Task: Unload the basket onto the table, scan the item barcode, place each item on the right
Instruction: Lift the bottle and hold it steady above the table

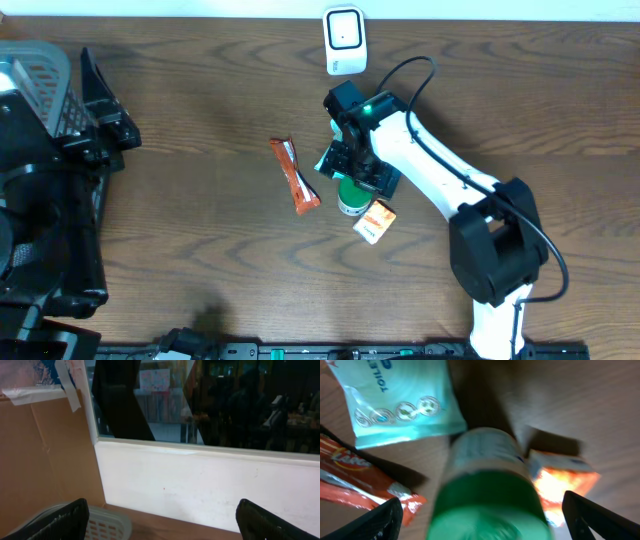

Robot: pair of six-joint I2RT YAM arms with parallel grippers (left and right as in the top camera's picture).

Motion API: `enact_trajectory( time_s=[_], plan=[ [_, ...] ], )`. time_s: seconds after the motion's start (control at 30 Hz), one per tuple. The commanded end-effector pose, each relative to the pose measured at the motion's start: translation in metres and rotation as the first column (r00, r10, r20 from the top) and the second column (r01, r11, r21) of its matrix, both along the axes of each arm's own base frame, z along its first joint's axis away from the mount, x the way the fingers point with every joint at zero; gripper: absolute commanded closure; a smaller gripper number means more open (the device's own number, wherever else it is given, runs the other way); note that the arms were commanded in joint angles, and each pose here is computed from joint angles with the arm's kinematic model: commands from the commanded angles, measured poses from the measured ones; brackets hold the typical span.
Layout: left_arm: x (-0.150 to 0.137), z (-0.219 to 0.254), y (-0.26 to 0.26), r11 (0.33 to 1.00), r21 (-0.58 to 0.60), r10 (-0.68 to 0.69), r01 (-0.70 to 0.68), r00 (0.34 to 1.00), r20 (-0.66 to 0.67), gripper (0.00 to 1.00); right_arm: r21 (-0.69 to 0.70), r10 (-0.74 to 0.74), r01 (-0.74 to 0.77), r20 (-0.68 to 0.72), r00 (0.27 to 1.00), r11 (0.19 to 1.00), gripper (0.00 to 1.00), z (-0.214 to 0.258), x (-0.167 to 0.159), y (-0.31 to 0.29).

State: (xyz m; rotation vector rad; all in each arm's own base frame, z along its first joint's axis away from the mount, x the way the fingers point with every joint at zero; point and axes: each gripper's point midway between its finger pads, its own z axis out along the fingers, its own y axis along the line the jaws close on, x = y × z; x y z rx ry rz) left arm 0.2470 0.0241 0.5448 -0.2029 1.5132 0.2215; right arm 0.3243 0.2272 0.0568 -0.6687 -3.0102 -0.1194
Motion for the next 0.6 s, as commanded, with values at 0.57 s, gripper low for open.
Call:
enact_trajectory(
  time_s=[0.57],
  plan=[
    [0.004,-0.005,0.000,1.000,-0.005,0.003,-0.003,1.000,-0.012,0.06,0.009,-0.019,0.021,-0.131,0.991,1.000,0.29,-0.049,-0.010,0.009]
  ],
)
